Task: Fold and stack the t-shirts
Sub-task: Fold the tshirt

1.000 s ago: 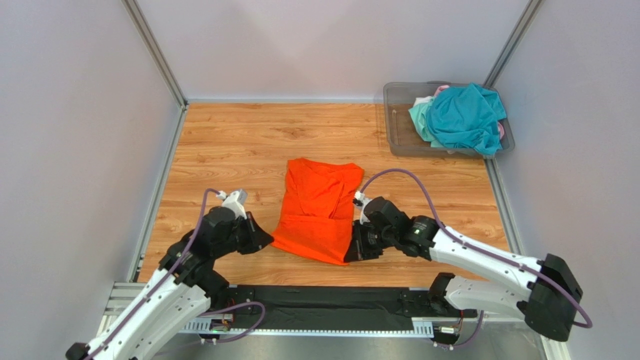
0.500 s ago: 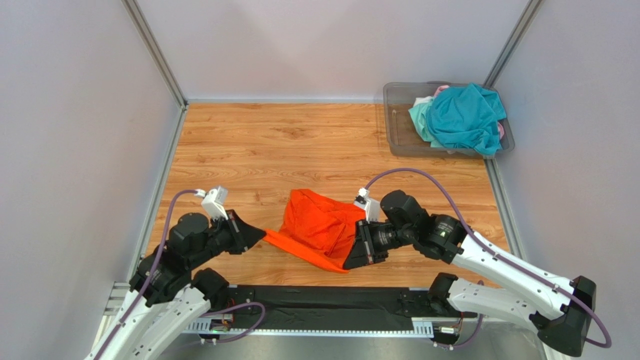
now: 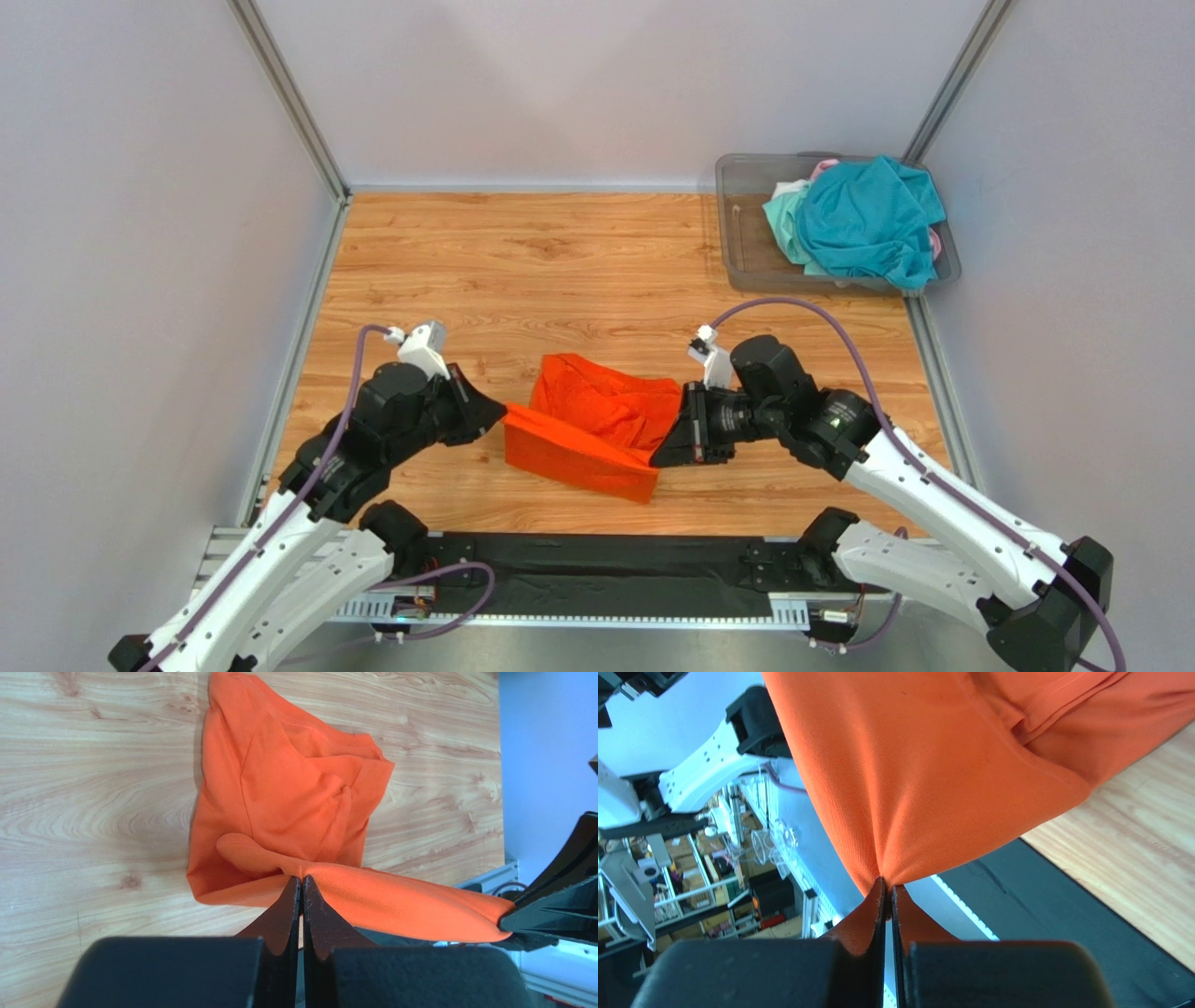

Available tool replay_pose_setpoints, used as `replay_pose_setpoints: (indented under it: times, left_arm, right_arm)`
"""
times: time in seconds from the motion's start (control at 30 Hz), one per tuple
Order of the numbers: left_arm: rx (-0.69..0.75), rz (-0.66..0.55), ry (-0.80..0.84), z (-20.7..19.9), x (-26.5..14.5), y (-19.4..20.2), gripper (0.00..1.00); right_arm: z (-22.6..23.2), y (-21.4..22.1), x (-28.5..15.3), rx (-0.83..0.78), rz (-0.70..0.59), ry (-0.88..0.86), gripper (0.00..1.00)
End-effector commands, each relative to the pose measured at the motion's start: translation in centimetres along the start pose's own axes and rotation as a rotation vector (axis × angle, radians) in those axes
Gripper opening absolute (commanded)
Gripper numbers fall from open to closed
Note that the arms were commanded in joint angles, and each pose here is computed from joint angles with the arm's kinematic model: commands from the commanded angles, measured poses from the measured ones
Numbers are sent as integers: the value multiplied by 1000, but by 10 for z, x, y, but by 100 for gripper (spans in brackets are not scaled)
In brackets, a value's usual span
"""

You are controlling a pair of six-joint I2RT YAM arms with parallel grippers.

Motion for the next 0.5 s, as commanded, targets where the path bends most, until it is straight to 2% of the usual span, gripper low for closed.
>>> replay_pose_setpoints:
  times: [0.0,0.17,0.47]
  left_arm:
    - [29,-126,-49,-2,11,-33,0]
    - [32,-132,-117,1,26,-44,0]
    - [55,-75,-232,11,65,-46,0]
  right_arm:
    - [-8,-2,-7,13,10,21,0]
    - [-18,-17,-5,7,-24,55,0]
    - [-50,-58,4,36,-191,166,0]
Point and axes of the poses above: each gripper's point midway between its finger pads, its own x axis out along the fingers, its own z axis along the line the jaws close on, y = z × x, the point moved 3 cm from there along -x, back along the fingers, and after that the axes turned 6 degrees about x, right-handed, at the moved point
